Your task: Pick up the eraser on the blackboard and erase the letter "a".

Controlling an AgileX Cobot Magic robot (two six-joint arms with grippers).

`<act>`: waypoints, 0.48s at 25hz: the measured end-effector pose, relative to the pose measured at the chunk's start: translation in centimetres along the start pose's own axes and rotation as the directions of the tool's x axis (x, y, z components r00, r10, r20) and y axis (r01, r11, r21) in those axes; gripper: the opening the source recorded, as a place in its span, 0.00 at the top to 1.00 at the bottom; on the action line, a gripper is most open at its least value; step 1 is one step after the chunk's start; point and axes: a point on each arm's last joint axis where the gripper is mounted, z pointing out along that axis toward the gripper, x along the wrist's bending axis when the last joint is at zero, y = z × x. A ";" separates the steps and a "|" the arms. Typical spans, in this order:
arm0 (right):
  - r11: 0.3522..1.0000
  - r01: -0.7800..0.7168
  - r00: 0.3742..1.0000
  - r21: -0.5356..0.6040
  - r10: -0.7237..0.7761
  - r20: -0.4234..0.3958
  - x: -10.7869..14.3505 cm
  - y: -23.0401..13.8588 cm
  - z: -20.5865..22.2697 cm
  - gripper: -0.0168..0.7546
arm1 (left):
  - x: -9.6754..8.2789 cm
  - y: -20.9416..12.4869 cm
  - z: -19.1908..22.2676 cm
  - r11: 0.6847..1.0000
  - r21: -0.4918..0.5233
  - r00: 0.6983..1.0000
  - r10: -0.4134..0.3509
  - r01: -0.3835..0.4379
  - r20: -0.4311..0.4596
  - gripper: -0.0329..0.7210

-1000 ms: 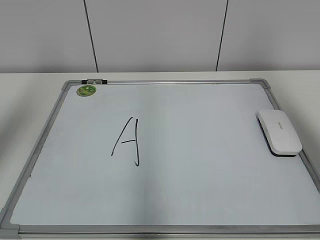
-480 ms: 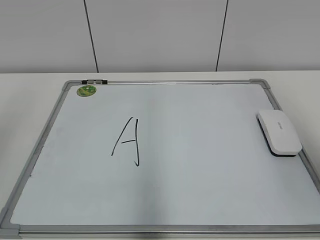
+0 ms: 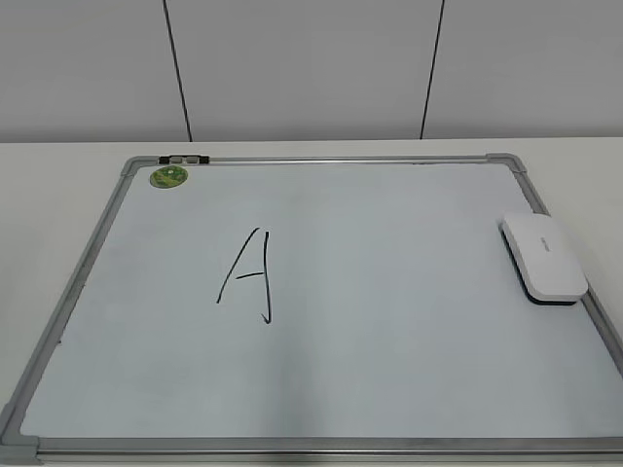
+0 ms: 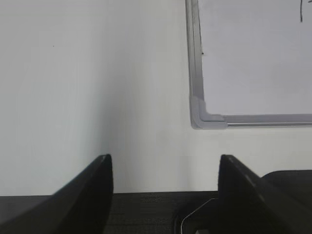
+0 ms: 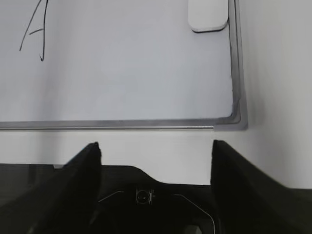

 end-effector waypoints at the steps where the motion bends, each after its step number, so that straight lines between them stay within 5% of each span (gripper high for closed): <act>1: 1.000 -0.001 1.000 0.003 0.001 0.000 -0.2 -0.8 0.3 0.30 | 0.1 -0.8 0.4 1.000 0.003 1.000 0.002 -0.002 0.001 0.30; 12: 0.992 0.082 0.985 -0.095 -0.066 0.162 -2.6 -6.9 1.9 0.30 | 0.3 -4.9 1.5 0.993 -0.115 0.997 0.042 -0.035 0.065 0.30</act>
